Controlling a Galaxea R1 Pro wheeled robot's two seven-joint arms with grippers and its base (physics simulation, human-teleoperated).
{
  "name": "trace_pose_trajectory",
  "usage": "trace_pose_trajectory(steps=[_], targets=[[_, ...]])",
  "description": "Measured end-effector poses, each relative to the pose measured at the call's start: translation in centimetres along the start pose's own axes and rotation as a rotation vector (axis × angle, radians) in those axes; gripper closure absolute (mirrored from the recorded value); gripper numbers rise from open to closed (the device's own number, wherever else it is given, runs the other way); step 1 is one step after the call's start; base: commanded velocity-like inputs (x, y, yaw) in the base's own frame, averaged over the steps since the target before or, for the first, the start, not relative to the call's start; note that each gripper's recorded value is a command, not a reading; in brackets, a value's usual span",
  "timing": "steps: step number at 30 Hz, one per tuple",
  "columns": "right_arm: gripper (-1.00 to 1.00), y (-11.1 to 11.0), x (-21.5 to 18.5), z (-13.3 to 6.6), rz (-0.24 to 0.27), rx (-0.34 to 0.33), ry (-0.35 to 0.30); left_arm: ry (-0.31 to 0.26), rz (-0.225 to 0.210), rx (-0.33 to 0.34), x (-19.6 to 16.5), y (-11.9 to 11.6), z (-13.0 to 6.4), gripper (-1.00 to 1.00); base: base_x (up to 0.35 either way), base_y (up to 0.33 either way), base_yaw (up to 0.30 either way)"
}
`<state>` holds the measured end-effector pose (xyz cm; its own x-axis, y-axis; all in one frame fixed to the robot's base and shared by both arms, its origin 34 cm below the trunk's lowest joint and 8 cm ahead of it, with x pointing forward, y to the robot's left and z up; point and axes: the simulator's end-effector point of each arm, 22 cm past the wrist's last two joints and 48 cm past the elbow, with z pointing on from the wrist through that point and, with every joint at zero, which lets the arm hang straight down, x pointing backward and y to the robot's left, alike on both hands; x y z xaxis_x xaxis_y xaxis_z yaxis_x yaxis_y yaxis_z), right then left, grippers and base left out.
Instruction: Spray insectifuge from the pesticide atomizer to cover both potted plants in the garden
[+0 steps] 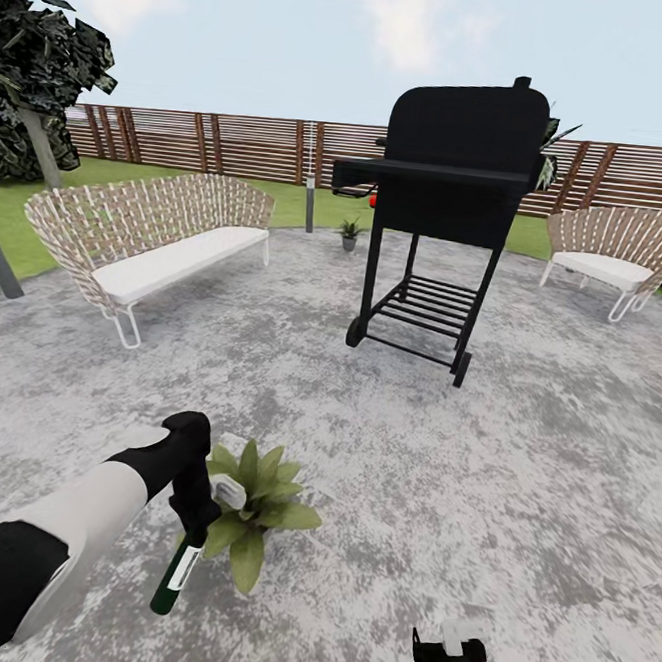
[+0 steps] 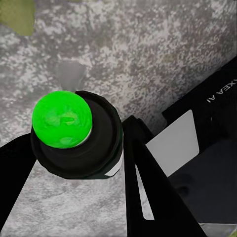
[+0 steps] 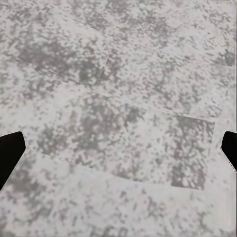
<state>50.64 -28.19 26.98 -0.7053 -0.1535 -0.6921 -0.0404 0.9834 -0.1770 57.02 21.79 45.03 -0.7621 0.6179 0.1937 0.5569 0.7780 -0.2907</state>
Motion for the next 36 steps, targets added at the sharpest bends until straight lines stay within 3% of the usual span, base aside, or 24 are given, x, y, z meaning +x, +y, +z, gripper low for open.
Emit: trace_pose_trajectory(steps=[4,17,27,34,36], targets=[[-1.0,0.0,0.0,0.0,-0.001,0.0,0.0,-0.002,0.002,-0.001,-0.1,0.0,-0.1,1.0,0.054,-0.07,0.0],[-1.0,0.0,0.0,0.0,-0.001,0.0,0.0,-0.062,0.031,-0.033,-3.1,-0.1,-4.1,1.0,0.096,-0.014,0.0],[-1.0,-0.1,0.0,0.0,-0.001,0.001,0.0,-0.035,0.03,-0.016,-2.5,-0.4,-3.6,1.0,0.019,-0.002,0.0],[-1.0,-0.1,0.0,0.0,-0.001,0.001,0.0,0.091,0.032,-0.218,0.5,4.3,-4.0,1.0,0.0,0.0,0.0],[-1.0,-0.1,0.0,0.0,-0.001,0.001,0.0,0.1,0.03,-0.234,0.8,4.8,-4.1,1.0,0.0,0.0,0.0]])
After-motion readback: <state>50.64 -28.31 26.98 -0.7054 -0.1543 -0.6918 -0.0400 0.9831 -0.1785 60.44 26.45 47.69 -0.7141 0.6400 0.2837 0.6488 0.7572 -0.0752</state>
